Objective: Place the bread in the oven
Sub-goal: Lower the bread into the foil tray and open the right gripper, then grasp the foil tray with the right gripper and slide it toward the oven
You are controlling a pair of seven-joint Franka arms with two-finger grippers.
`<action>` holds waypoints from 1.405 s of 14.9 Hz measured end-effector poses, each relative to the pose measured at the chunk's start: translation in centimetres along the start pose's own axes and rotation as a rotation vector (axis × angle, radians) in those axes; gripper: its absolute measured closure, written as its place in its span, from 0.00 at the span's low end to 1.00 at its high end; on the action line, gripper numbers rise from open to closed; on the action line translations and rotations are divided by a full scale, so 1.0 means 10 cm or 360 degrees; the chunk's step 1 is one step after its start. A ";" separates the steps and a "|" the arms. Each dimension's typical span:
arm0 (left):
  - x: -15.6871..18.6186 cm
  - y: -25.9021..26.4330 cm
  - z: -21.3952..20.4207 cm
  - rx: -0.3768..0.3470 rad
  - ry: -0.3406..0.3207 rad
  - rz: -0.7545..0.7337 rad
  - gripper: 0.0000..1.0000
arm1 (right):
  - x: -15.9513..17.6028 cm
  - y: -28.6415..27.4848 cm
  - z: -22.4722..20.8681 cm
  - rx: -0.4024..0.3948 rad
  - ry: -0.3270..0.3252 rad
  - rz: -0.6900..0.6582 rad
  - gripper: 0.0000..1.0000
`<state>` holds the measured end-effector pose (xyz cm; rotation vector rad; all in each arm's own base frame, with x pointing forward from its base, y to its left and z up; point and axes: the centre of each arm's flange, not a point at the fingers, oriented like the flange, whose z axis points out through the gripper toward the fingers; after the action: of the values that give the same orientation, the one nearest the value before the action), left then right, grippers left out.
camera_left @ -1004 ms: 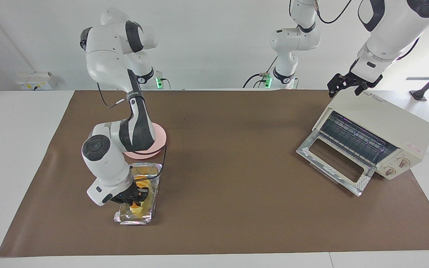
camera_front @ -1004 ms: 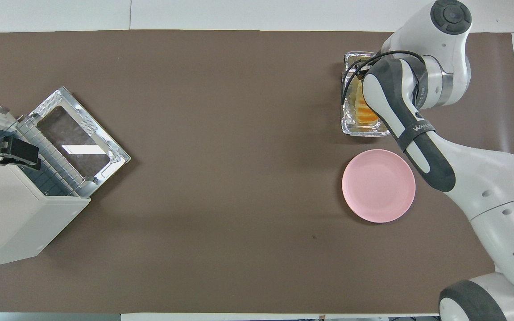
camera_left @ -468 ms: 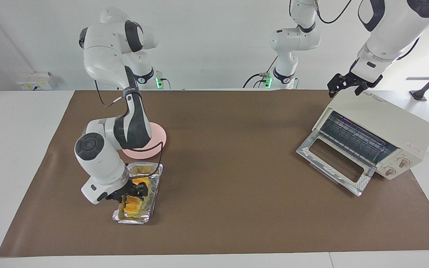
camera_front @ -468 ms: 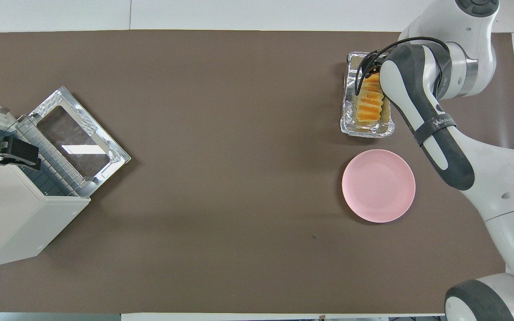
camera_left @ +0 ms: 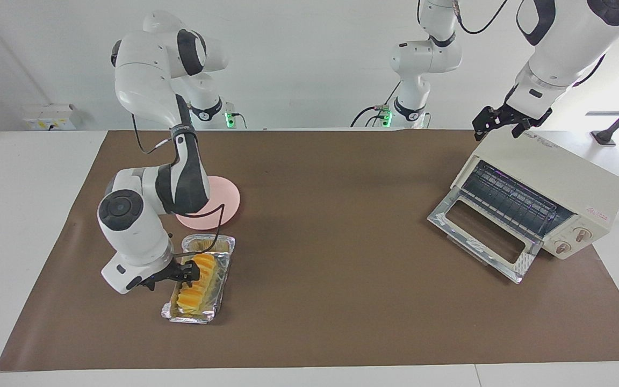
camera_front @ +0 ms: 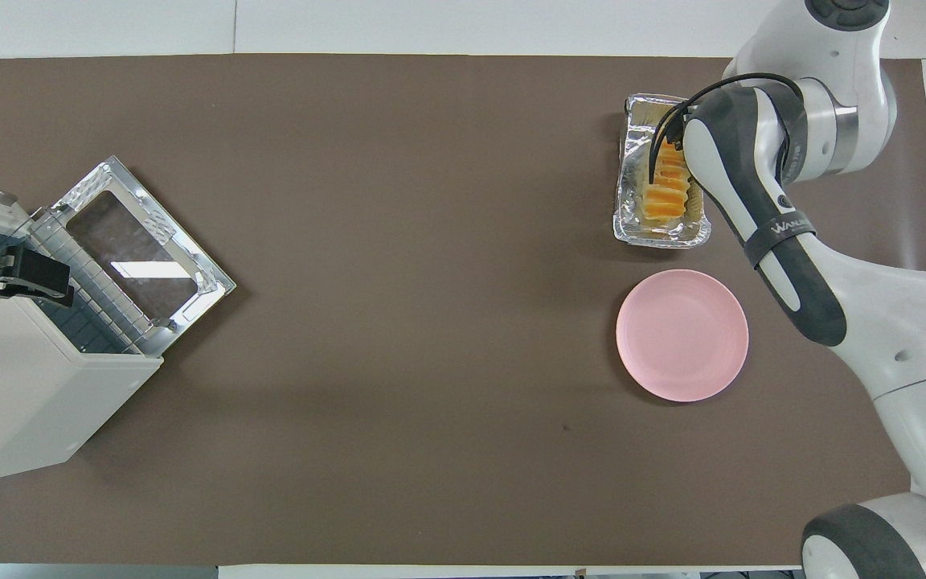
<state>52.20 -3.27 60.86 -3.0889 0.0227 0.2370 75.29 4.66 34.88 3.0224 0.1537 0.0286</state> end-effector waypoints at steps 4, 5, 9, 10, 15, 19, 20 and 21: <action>0.00 0.00 0.00 0.0000 0.0000 0.0000 0.00 | -0.11 -0.02 0.25 -0.0034 0.0012 -0.0075 0.16; 0.00 0.00 0.00 0.0000 0.0000 0.0000 0.00 | -0.14 -0.02 0.29 -0.0033 0.0031 -0.0081 0.22; 0.00 0.00 0.00 0.0000 0.0000 0.0000 0.00 | -0.20 0.06 0.27 -0.0029 0.0090 -0.0071 0.50; 0.00 0.00 0.00 0.0000 0.0000 0.0000 0.00 | -0.20 0.08 0.27 -0.0023 0.0114 -0.0062 0.61; 0.00 0.00 0.00 0.0000 0.0000 0.0000 0.00 | -0.20 0.09 0.28 0.0009 0.0147 -0.0042 0.98; 0.00 0.00 0.00 0.0000 0.0000 0.0000 0.00 | -0.22 -0.01 0.17 0.0077 0.0073 -0.0021 0.98; 0.00 0.00 0.00 0.0000 0.0000 0.0000 0.00 | -0.24 -0.07 0.06 0.0098 0.0021 -0.0015 0.98; 0.00 0.00 0.00 0.0000 0.0000 0.0000 0.00 | -0.24 -0.14 -0.09 0.0109 -0.0022 -0.0002 0.98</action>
<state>52.20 -3.27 60.86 -3.0889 0.0227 0.2370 72.75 5.91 35.59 3.0900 0.1584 0.0025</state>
